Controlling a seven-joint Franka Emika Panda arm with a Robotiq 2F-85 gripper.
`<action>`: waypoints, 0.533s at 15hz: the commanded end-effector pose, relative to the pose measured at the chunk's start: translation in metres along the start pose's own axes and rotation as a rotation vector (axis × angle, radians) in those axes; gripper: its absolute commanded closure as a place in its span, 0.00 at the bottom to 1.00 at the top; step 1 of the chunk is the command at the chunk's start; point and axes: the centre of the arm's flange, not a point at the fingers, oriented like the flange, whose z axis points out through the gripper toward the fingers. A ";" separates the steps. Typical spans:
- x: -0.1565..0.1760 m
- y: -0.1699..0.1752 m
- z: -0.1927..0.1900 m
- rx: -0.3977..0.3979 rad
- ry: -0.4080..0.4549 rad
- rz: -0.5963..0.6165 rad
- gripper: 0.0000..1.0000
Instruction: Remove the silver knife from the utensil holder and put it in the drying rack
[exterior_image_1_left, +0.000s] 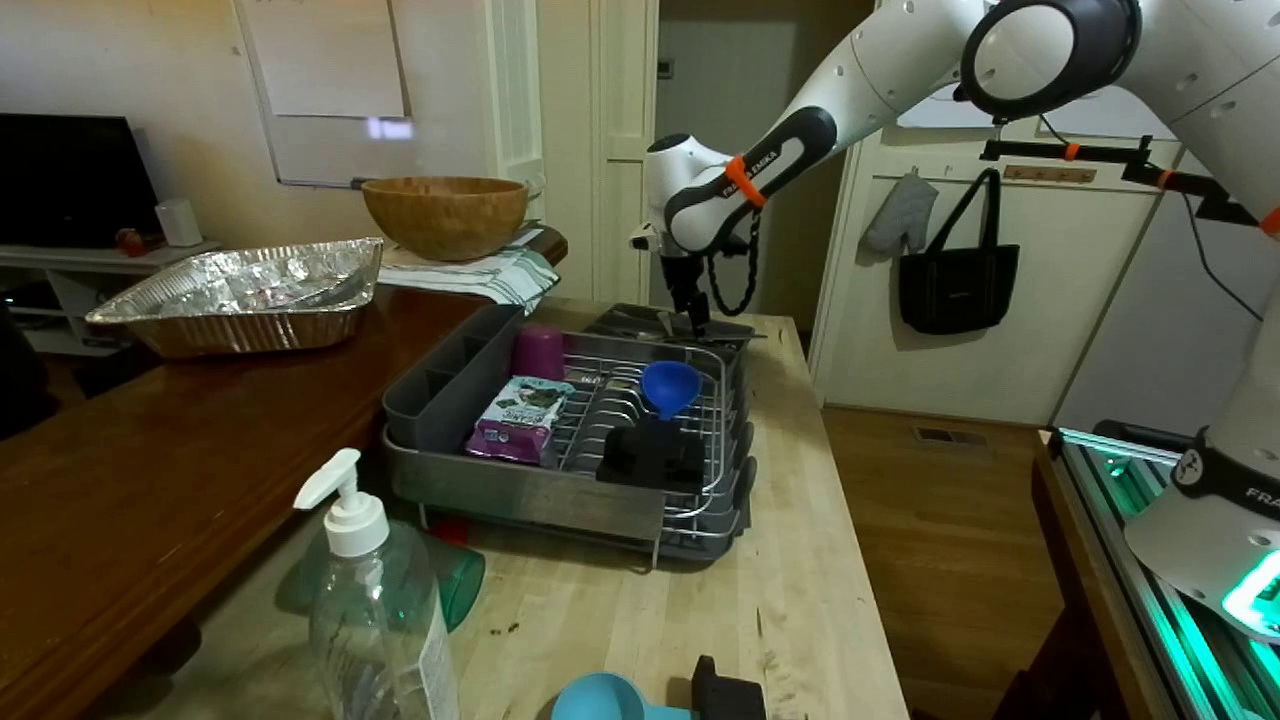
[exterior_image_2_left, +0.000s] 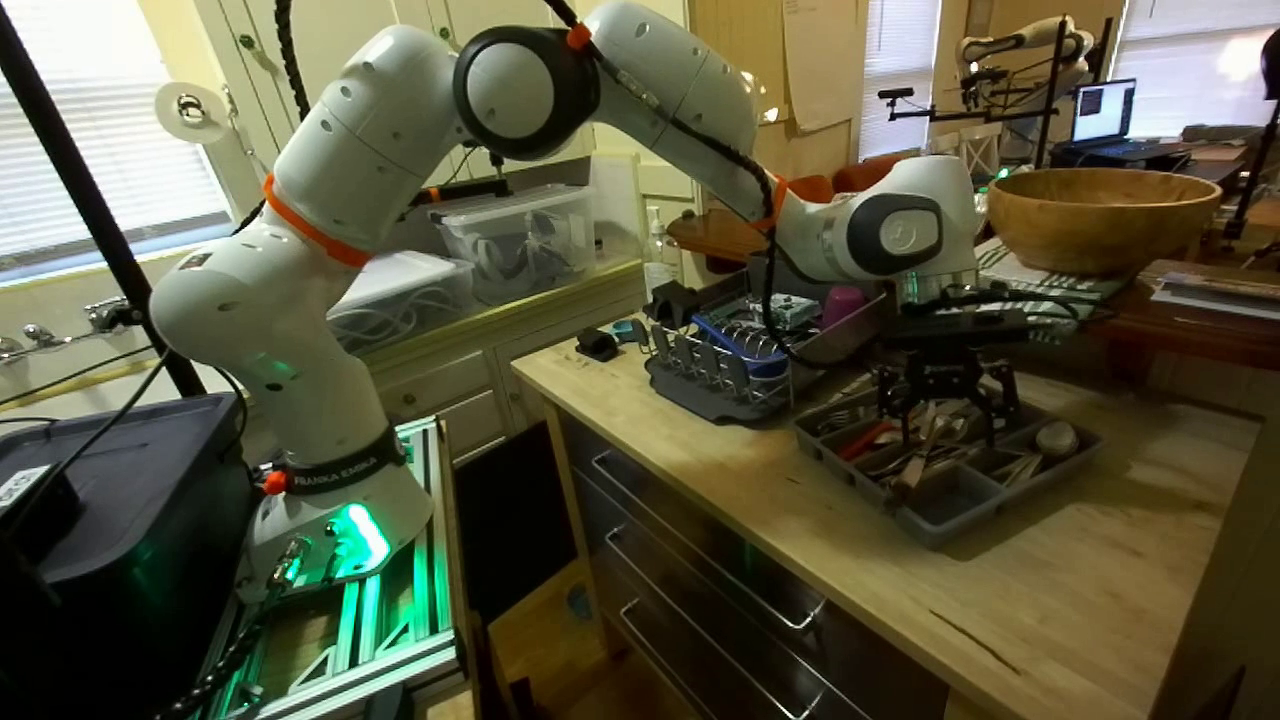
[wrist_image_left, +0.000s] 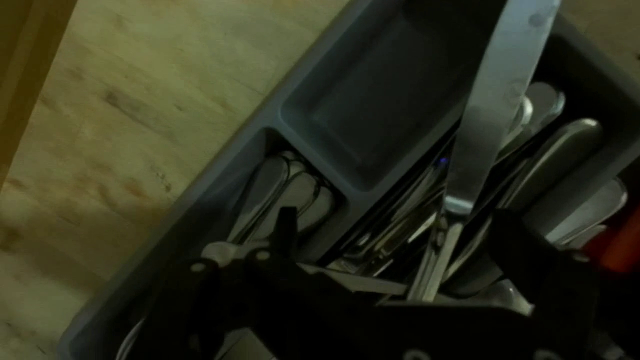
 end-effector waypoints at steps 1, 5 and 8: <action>-0.014 -0.013 0.010 -0.021 0.068 -0.075 0.15; -0.010 -0.022 0.007 -0.034 0.080 -0.136 0.22; -0.004 -0.034 0.002 -0.034 0.069 -0.159 0.22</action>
